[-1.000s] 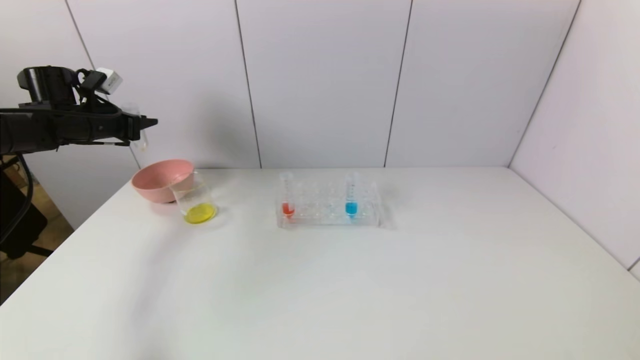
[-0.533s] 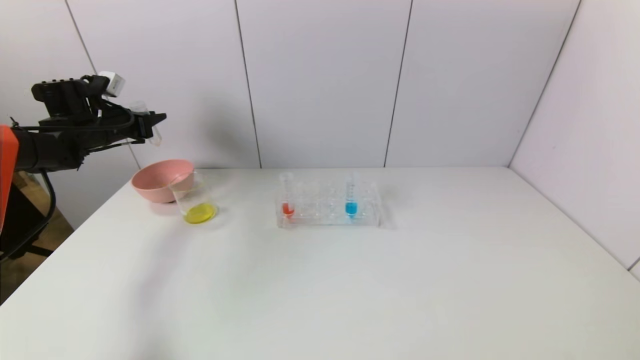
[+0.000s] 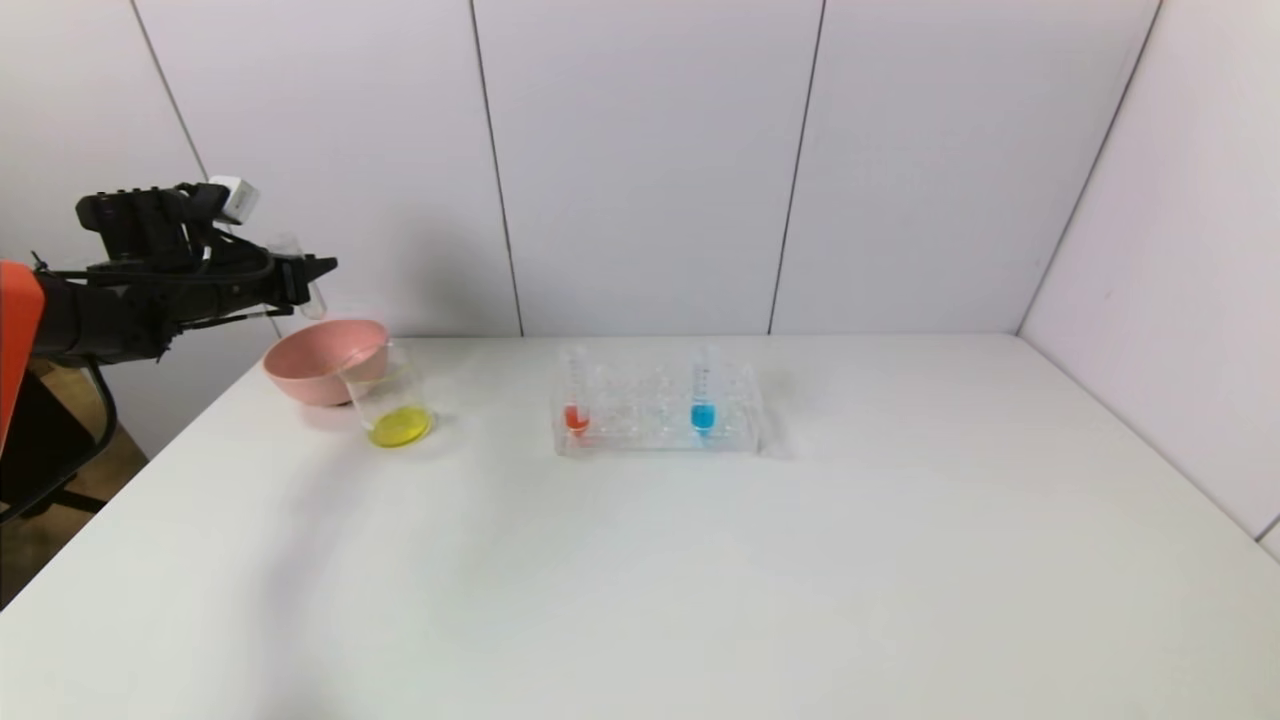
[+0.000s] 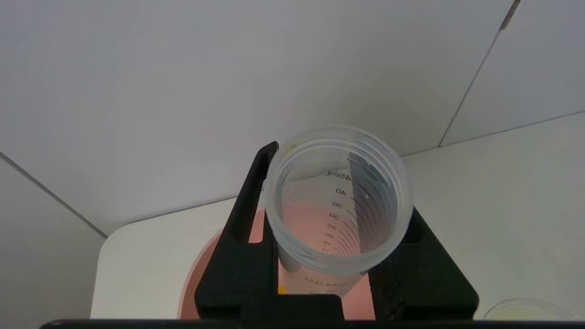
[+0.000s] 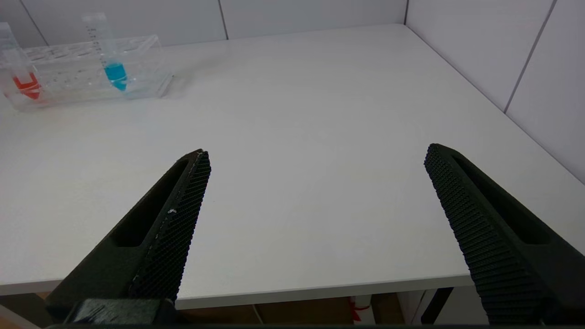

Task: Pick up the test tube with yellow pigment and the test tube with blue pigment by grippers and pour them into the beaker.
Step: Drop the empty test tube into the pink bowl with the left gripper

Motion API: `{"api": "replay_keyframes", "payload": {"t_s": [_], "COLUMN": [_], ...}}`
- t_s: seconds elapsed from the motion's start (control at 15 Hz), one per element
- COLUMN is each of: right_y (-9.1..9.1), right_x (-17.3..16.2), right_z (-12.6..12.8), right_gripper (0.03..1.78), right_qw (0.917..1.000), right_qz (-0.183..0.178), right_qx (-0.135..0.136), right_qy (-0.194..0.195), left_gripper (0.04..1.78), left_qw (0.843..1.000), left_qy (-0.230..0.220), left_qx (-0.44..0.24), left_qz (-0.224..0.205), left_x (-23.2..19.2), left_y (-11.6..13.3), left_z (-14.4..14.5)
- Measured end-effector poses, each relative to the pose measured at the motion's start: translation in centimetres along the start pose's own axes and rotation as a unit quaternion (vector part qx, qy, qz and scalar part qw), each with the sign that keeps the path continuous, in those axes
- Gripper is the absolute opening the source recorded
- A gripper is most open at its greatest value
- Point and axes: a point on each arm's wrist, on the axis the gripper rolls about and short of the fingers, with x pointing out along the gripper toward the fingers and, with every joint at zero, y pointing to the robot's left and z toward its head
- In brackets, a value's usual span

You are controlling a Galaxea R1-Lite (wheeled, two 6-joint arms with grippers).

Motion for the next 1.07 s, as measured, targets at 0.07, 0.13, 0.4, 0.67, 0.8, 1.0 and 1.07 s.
{"api": "replay_keyframes", "payload": {"t_s": [0.07,0.13,0.4,0.67,0.8,1.0,1.07], "right_y": [0.0,0.0,0.0,0.0,0.0,0.0,0.0], "right_x": [0.0,0.0,0.0,0.0,0.0,0.0,0.0], "right_z": [0.0,0.0,0.0,0.0,0.0,0.0,0.0], "right_gripper": [1.71,1.71,1.71,1.71,1.71,1.71,1.71], "right_qw": [1.0,1.0,1.0,1.0,1.0,1.0,1.0], "right_qz": [0.0,0.0,0.0,0.0,0.0,0.0,0.0], "right_qx": [0.0,0.0,0.0,0.0,0.0,0.0,0.0], "right_qy": [0.0,0.0,0.0,0.0,0.0,0.0,0.0], "left_gripper": [0.54,0.54,0.54,0.73,1.01,1.47,1.59], "left_qw": [1.0,1.0,1.0,1.0,1.0,1.0,1.0], "left_qy": [0.005,0.011,0.023,0.023,0.023,0.018,0.012], "left_qx": [-0.003,-0.006,-0.015,-0.013,-0.012,-0.006,0.003], "left_qz": [-0.001,-0.001,-0.001,0.001,0.001,0.001,0.002], "left_x": [-0.1,-0.2,-0.8,-1.0,-1.0,-1.1,-1.2], "left_y": [-0.1,-0.2,-0.4,-0.4,-0.5,-0.5,-0.5], "left_z": [-0.3,-0.6,-0.9,-0.9,-0.9,-0.5,-0.1]}}
